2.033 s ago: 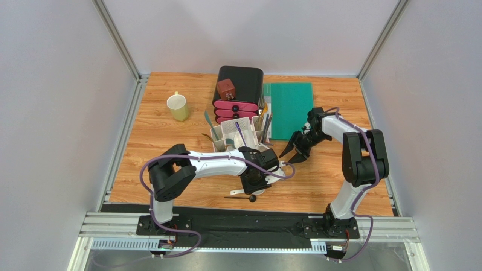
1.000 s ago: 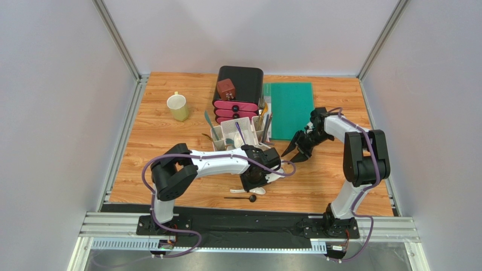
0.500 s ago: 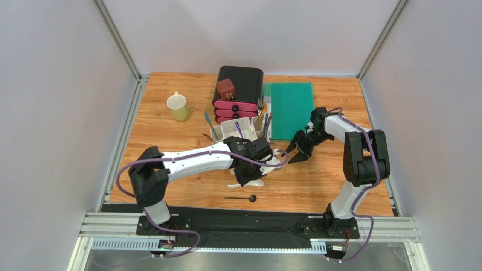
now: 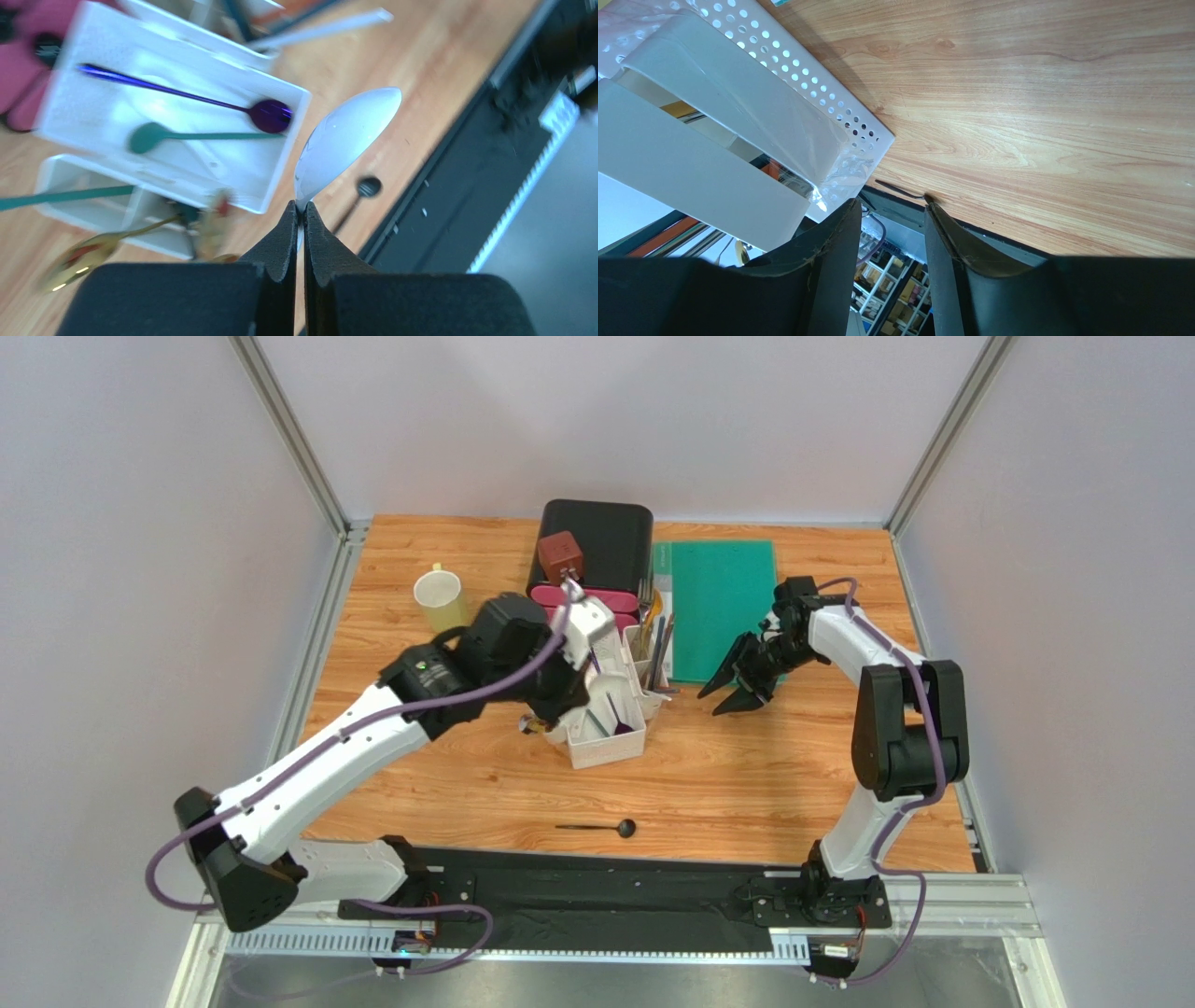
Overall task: Sort the eating utensils into containers
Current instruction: Pick up the spoon from the center of the board, then place the spoon in the storage box.
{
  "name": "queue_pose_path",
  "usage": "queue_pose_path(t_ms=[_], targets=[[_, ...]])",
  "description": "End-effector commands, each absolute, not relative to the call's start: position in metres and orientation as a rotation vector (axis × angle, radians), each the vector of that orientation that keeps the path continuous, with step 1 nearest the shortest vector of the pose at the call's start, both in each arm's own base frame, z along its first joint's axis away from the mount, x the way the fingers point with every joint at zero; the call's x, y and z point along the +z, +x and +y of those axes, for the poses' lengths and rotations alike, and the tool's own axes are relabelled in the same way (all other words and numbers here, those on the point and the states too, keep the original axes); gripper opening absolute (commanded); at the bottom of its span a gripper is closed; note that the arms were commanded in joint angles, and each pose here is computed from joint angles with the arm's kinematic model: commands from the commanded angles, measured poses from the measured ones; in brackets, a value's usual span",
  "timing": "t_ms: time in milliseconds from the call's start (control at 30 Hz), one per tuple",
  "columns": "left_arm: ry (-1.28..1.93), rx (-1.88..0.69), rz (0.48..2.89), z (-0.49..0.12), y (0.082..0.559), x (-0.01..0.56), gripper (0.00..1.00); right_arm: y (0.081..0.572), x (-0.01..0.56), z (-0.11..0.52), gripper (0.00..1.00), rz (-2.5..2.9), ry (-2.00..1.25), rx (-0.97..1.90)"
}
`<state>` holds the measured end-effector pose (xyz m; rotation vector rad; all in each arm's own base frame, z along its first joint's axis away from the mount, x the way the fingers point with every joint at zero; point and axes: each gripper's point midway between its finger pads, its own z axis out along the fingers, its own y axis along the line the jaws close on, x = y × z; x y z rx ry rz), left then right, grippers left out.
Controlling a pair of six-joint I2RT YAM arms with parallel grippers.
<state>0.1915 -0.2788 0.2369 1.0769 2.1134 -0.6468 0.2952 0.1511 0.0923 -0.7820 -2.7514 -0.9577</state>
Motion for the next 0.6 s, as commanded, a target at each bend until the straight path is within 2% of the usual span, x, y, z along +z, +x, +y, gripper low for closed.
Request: queue_pose_path(t_ms=[0,100,267,567], targets=[[0.700,-0.655,2.021,-0.255,0.246,0.278,0.00,0.306,0.113,0.148,0.43,-2.807,-0.820,-0.995],[0.595,-0.659,1.980,-0.243,0.271,0.290,0.00,0.304,0.109,0.148,0.43,-2.783,-0.827,-0.996],[0.588,-0.698,2.009,-0.252,0.298,0.278,0.00,0.298,0.100,0.148,0.43,-2.755,-0.841,-0.986],[0.576,-0.753,1.974,-0.261,0.306,0.285,0.00,0.298,0.097,0.148,0.43,-2.739,-0.851,-0.982]])
